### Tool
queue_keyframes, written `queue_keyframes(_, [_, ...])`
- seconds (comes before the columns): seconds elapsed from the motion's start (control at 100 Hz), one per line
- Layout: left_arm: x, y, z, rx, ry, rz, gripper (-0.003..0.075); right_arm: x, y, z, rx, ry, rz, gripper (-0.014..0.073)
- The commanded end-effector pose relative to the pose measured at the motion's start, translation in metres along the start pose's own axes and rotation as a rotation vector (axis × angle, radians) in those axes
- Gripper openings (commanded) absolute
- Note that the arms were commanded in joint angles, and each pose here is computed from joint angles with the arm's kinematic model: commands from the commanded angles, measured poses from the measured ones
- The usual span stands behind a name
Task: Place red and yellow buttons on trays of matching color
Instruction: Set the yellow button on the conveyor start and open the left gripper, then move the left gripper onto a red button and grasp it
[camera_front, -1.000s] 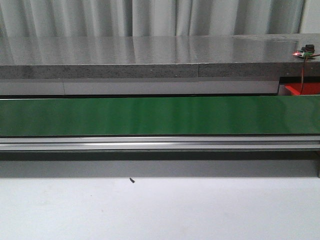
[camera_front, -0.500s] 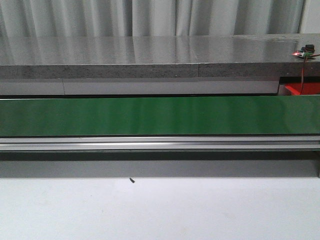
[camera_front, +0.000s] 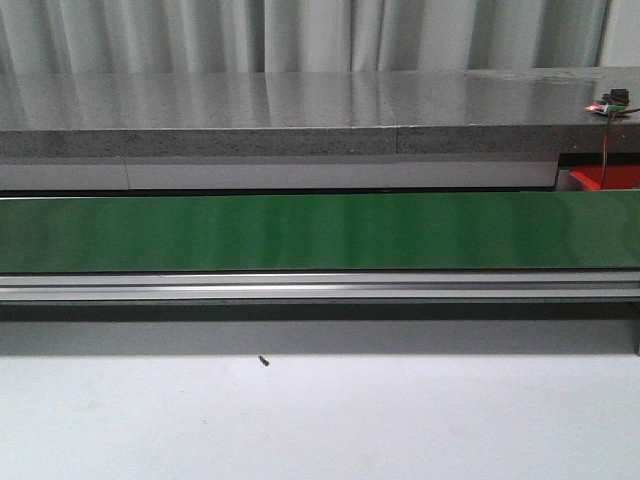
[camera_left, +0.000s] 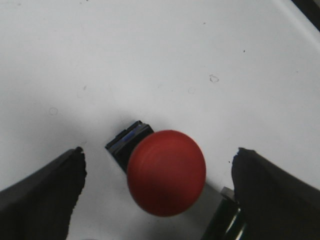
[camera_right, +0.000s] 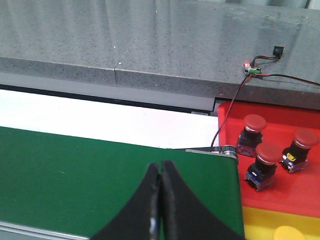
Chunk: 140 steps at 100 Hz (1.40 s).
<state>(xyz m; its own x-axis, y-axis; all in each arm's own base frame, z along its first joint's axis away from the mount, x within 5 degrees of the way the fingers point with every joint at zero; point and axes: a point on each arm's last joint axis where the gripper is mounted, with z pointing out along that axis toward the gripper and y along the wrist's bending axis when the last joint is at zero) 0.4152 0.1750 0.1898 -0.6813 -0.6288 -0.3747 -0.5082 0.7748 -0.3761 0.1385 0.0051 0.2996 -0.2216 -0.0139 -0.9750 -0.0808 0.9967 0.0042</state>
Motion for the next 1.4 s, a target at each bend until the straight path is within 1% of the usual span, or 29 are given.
queue_keyframes(0.0, [-0.016,-0.012,-0.022,0.042,-0.101,-0.019,0.0585,-0.013,-0.003,-0.003,0.038,-0.069,0.002,-0.0118])
queue_keyframes(0.05, [-0.016,-0.011,-0.018,0.043,-0.098,-0.025,0.0573,-0.013,-0.003,-0.003,0.038,-0.069,0.002,-0.0118])
queue_keyframes(0.1, [-0.016,-0.010,-0.017,0.042,-0.098,-0.026,0.0538,-0.013,-0.003,-0.003,0.038,-0.069,0.002,-0.0118])
queue_keyframes(0.15, [-0.016,-0.010,-0.017,0.042,-0.100,-0.026,0.0479,-0.013,-0.003,-0.003,0.038,-0.069,0.002,-0.0118])
queue_keyframes(0.27, [-0.017,-0.010,-0.017,0.041,-0.110,-0.024,0.0301,-0.013,-0.003,-0.003,0.038,-0.069,0.002,-0.0118])
queue_keyframes(0.32, [-0.017,-0.010,-0.017,0.041,-0.110,-0.024,0.0246,-0.013,-0.003,-0.003,0.038,-0.069,0.002,-0.0118])
queue_keyframes(0.4, [-0.017,-0.010,-0.017,0.041,-0.106,-0.022,0.0183,-0.013,-0.003,-0.003,0.038,-0.069,0.002,-0.0118])
queue_keyframes(0.44, [-0.016,-0.010,-0.017,0.041,-0.100,-0.022,0.0169,-0.013,-0.003,-0.003,0.038,-0.069,0.002,-0.0118])
queue_keyframes(0.55, [-0.016,-0.013,-0.023,0.044,-0.099,0.012,0.0167,-0.013,-0.003,-0.003,0.038,-0.069,0.002,-0.0118])
queue_keyframes(0.69, [-0.017,-0.017,-0.042,0.036,-0.117,0.046,0.0167,-0.013,-0.003,-0.003,0.038,-0.069,0.002,-0.0118])
queue_keyframes(0.85, [-0.016,-0.027,-0.076,0.022,-0.140,0.124,0.0166,-0.013,-0.003,-0.003,0.038,-0.069,0.002,-0.0118])
queue_keyframes(1.02, [-0.015,-0.042,-0.123,0.035,-0.223,0.214,0.0166,-0.013,-0.003,-0.003,0.038,-0.069,0.002,-0.0118])
queue_keyframes(1.16, [-0.002,-0.047,-0.151,0.040,-0.264,0.241,0.0166,-0.013,-0.003,-0.003,0.038,-0.069,0.002,-0.0118])
queue_keyframes(1.28, [0.016,-0.046,-0.163,0.045,-0.272,0.241,0.0166,-0.013,-0.003,-0.003,0.036,-0.067,0.002,-0.0118])
queue_keyframes(1.39, [0.030,-0.047,-0.169,0.076,-0.272,0.250,0.0166,-0.013,-0.003,-0.003,0.035,-0.066,0.002,-0.0118])
